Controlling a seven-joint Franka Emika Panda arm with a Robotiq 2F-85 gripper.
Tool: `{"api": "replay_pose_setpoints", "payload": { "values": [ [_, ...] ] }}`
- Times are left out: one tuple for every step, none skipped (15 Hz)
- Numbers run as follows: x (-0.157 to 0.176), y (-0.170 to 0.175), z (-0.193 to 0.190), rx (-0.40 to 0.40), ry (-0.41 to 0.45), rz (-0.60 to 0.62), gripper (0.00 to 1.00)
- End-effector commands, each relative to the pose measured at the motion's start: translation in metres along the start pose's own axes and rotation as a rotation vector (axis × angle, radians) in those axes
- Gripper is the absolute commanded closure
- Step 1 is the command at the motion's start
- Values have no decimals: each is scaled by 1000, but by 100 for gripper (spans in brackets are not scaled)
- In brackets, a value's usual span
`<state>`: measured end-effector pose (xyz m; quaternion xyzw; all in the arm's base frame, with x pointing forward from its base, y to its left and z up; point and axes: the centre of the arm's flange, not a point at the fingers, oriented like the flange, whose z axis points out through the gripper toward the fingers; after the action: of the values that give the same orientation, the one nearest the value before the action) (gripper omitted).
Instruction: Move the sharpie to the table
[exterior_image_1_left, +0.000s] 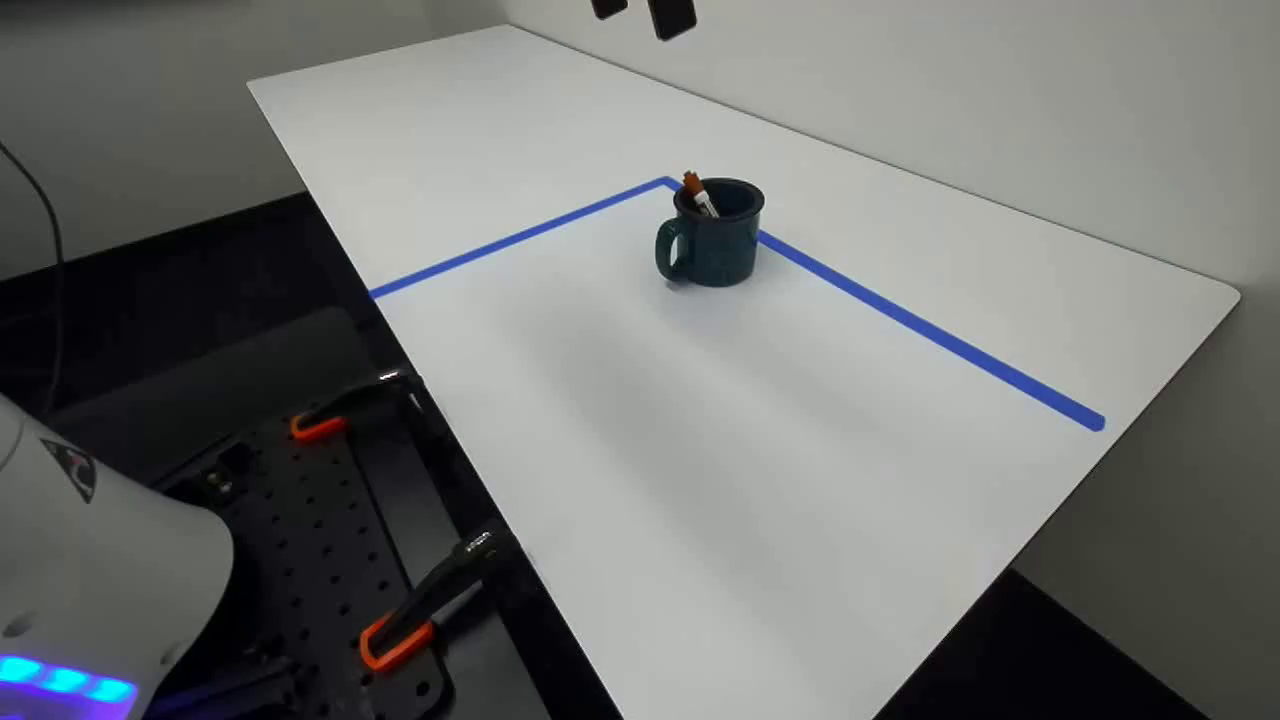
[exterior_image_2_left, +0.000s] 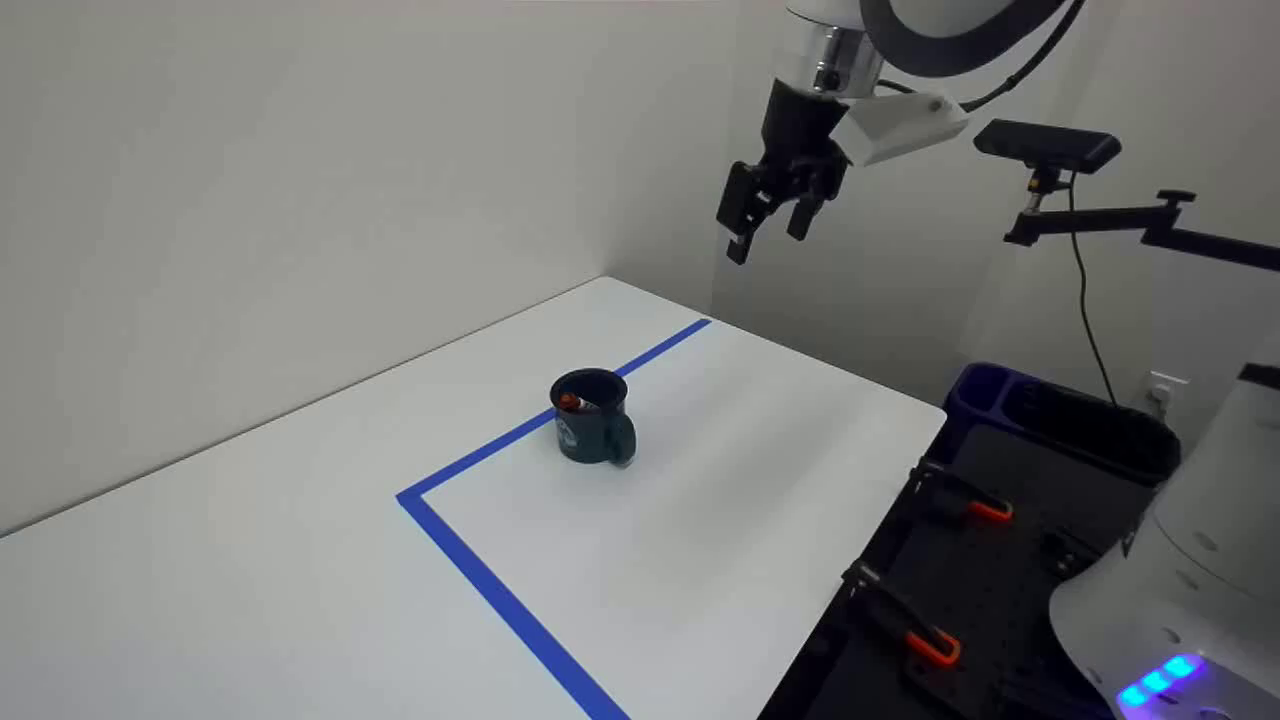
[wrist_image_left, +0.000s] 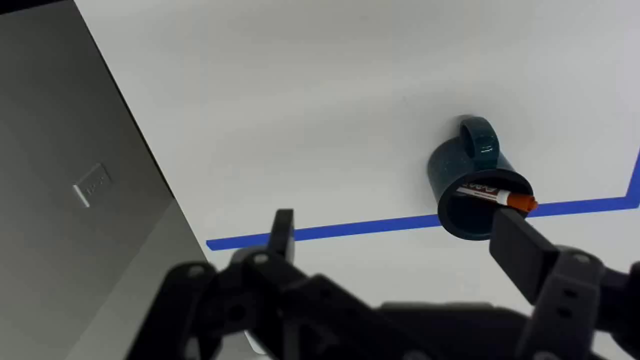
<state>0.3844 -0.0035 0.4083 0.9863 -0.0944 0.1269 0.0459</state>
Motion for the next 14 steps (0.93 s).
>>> {"api": "replay_pose_setpoints", "payload": {
  "values": [
    [0,0,0,0,0,0,0],
    [0,0,0,0,0,0,0],
    [0,0,0,0,0,0,0],
    [0,0,0,0,0,0,0],
    [0,0,0,0,0,0,0],
    [0,0,0,0,0,0,0],
    [6,0,0,5,-4,24,0],
    [15,1,0,10,-6,65,0],
    [22,2,0,22,-10,92,0],
    [32,3,-1,30,-12,127,0],
    [42,4,-1,42,-18,160,0],
    [53,4,-1,47,-23,200,0],
    [63,3,1,62,-37,232,0],
    [75,0,6,71,-56,274,0]
  ]
}}
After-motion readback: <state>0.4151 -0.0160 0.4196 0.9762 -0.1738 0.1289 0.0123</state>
